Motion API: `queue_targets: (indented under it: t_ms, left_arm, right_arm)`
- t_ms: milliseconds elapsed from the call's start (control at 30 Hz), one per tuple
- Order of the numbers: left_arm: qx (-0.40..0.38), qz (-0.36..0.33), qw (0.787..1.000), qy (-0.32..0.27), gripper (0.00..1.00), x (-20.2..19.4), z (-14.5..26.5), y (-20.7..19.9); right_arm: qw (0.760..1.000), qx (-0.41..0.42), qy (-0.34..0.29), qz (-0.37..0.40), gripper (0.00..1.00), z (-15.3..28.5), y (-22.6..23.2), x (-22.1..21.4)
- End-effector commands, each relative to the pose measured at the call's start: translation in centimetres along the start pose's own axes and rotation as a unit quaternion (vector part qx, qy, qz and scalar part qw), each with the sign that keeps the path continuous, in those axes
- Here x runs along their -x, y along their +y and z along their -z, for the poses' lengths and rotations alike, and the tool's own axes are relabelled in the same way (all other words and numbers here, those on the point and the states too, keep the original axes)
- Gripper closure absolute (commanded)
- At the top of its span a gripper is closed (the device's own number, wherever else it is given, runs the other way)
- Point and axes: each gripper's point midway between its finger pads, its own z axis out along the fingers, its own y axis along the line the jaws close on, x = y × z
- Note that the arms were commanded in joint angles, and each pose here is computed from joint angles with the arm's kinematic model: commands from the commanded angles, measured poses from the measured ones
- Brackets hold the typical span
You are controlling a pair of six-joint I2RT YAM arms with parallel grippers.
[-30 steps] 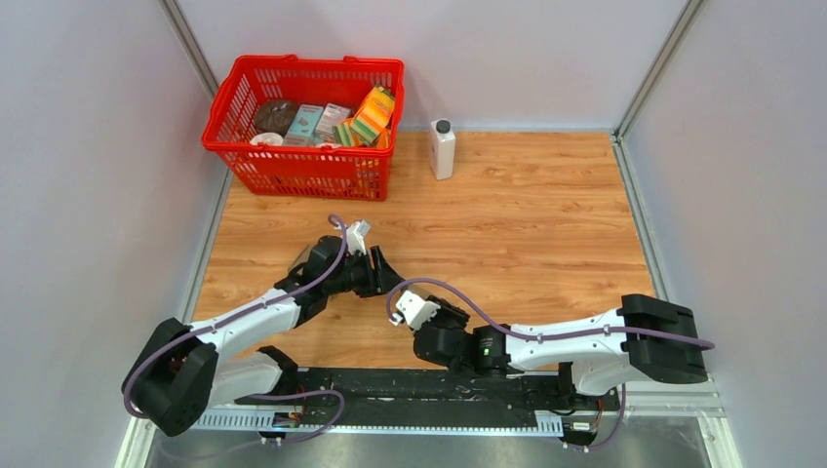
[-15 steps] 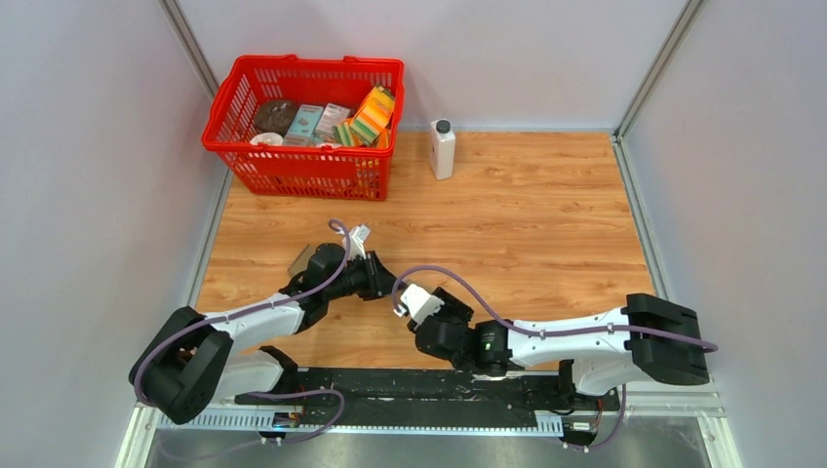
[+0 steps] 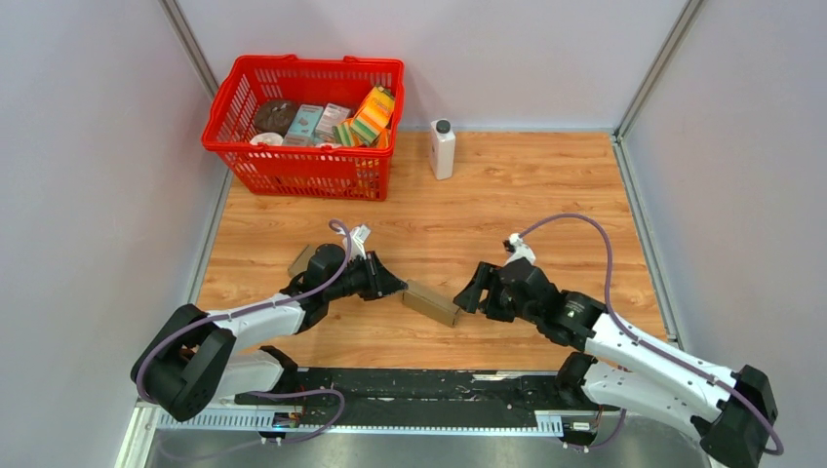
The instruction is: Fold the paper box
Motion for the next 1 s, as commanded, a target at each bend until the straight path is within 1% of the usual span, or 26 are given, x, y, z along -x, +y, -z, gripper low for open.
queue_targets:
  t_ms: [0,67,133,233,267,300,333,367,433,500,533,600,633,733,833,967]
  left_arm:
    - [0.056,0.02,0.998,0.036,0.82,-2.7,0.6,3.2]
    - [0.055,0.02,0.998,0.035,0.82,-2.6,0.6,3.2]
    - [0.053,0.02,0.998,0.036,0.82,-2.7,0.6,3.2]
    - [0.053,0.02,0.998,0.036,0.82,-2.8,0.6,3.2]
    - [0.053,0.019,0.998,0.035,0.82,-2.7,0.6,3.2]
    - [0.052,0.018,0.998,0.035,0.82,-2.7,0.6,3.1]
    - [0.052,0.019,0.998,0.036,0.82,-2.7,0.6,3.1]
    - [0.051,0.018,0.998,0.036,0.82,-2.7,0.6,3.1]
    - [0.052,0.019,0.998,0.036,0.83,-2.7,0.6,3.1]
    - [0.052,0.017,0.998,0.036,0.83,-2.8,0.6,3.2]
    - [0.051,0.017,0.998,0.037,0.82,-2.8,0.6,3.1]
    - [0.04,0.017,0.998,0.04,0.77,-2.9,0.7,2.7]
    - [0.032,0.016,0.999,0.036,0.66,-2.6,0.7,2.3]
    - [0.018,0.014,0.999,0.026,0.52,-1.7,1.1,0.9]
    - [0.007,0.001,1.0,0.014,0.45,-0.2,1.9,-0.7]
    - [0.003,-0.014,1.0,-0.006,0.44,1.8,3.1,-1.9]
  right_arm:
    - [0.983,0.092,0.059,-0.15,0.32,0.4,2.1,-1.4]
    - [0.98,0.117,0.055,-0.152,0.33,0.4,2.8,-1.0]
    - [0.98,0.117,0.06,-0.15,0.33,0.1,2.6,-1.3]
    - [0.981,0.105,0.063,-0.152,0.37,-0.9,1.5,-1.9]
    - [0.98,0.116,0.058,-0.153,0.38,-1.1,1.7,-1.6]
    - [0.979,0.113,0.066,-0.155,0.4,-1.5,1.5,-2.0]
    - [0.979,0.113,0.066,-0.157,0.42,-1.7,1.3,-2.0]
    - [0.979,0.112,0.067,-0.155,0.48,-2.0,1.0,-2.2]
    - [0.981,0.097,0.07,-0.153,0.56,-2.7,0.2,-2.7]
    - [0.981,0.09,0.082,-0.153,0.61,-3.2,-0.5,-3.4]
    - [0.98,0.091,0.085,-0.152,0.69,-3.3,-0.6,-3.7]
    - [0.981,0.08,0.09,-0.151,0.73,-3.6,-1.5,-4.4]
    - [0.982,0.076,0.088,-0.148,0.77,-3.7,-1.8,-4.5]
    - [0.985,0.07,0.086,-0.132,0.83,-3.9,-2.4,-4.6]
    - [0.987,0.066,0.08,-0.122,0.85,-3.9,-2.7,-4.4]
    - [0.987,0.07,0.076,-0.12,0.85,-3.8,-2.6,-3.9]
